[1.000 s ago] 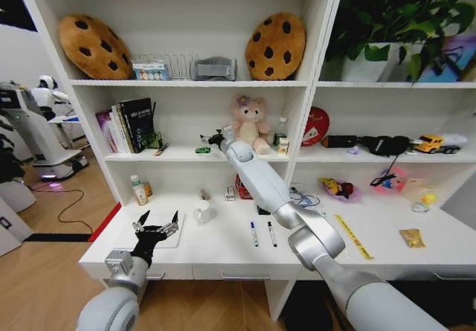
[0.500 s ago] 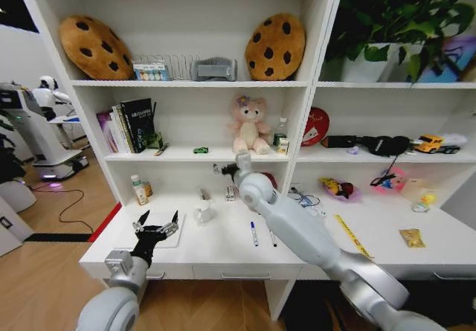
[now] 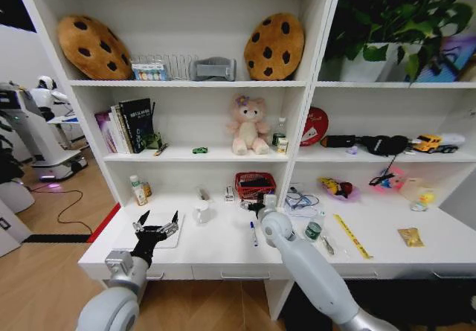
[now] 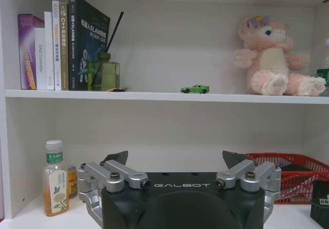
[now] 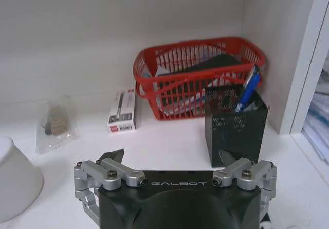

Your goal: Organize the objects on the table.

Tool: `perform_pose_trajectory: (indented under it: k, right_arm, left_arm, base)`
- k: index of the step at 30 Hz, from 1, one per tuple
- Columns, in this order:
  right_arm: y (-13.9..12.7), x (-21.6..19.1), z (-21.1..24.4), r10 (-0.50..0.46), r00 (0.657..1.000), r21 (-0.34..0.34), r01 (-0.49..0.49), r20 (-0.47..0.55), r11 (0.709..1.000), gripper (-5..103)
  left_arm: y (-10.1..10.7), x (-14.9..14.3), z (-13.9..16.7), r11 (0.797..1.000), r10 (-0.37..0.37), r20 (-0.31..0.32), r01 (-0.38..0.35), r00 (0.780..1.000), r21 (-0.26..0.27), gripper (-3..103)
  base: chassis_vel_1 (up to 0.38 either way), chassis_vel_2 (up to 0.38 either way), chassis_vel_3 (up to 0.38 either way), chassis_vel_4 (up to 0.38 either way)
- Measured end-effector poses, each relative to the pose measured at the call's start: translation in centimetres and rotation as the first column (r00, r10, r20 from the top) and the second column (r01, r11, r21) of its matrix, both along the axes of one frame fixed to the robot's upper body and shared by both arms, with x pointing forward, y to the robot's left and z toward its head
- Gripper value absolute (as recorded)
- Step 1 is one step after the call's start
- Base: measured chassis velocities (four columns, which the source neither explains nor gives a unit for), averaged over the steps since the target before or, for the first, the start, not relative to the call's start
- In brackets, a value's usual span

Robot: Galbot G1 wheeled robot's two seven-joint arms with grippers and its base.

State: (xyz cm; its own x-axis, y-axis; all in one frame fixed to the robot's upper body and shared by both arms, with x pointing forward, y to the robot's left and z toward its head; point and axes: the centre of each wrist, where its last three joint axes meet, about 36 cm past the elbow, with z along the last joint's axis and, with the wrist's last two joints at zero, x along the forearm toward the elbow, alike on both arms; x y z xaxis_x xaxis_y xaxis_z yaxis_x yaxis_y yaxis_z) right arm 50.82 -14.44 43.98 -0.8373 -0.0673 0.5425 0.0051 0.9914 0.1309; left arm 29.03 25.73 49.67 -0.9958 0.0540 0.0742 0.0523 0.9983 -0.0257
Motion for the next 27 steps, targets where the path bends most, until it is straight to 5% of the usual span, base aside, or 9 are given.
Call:
perform_pose_trajectory:
  k: [12,27]
  right_arm:
    - [3.8,0.1,-2.3,-0.051,0.988,0.006,0.052,-0.143,0.999,100]
    - [1.2,-2.9,-3.6,-0.061,0.98,-0.019,0.059,-0.188,0.998,100]
  left_arm:
    - [0.0,0.0,0.0,1.0,0.0,0.0,0.0,1.0,0.0,100]
    - [0.0,0.0,0.0,1.0,0.0,0.0,0.0,1.0,0.0,100]
  base:
    - [0.0,0.0,0.0,0.0]
    - [0.0,0.0,0.0,0.0]
